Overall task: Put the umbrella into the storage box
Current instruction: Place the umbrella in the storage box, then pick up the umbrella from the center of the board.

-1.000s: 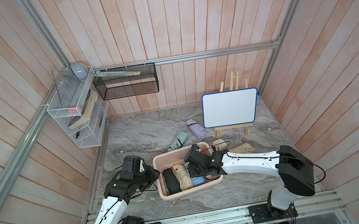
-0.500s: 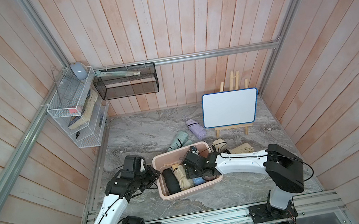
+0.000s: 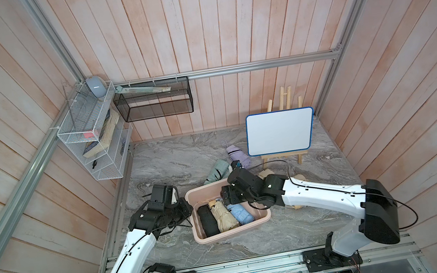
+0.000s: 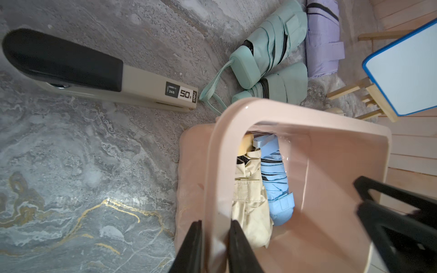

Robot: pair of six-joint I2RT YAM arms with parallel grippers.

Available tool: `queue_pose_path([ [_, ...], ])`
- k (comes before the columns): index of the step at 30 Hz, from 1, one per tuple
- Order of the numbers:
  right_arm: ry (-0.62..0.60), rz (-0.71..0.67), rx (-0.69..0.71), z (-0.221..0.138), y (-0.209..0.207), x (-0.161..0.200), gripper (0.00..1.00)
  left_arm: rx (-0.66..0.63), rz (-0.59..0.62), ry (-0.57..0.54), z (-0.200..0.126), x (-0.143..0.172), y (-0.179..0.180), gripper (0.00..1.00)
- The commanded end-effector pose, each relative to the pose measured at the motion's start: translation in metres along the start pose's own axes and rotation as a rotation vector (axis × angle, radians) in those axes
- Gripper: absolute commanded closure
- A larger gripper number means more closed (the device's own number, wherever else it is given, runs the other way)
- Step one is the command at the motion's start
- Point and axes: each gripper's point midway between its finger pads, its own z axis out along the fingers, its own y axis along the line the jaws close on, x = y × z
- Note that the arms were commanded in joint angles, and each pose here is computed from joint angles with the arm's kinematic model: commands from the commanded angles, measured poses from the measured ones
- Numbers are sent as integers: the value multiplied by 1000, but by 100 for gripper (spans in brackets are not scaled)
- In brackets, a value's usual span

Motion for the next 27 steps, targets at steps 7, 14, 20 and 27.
queue_pose_path([
  [7,-83,30,93,-60,-64,-54,14,-155,51,-40,-9,-10,25,82],
  [14,-57,159,171,-70,-120,-47,14,-179,48,-74,-14,-18,27,72],
  [20,-6,377,280,-68,-184,-20,15,-140,106,-161,-32,-40,9,35],
  [27,7,273,355,-59,-228,-23,16,-47,137,-462,-91,-84,-21,28],
])
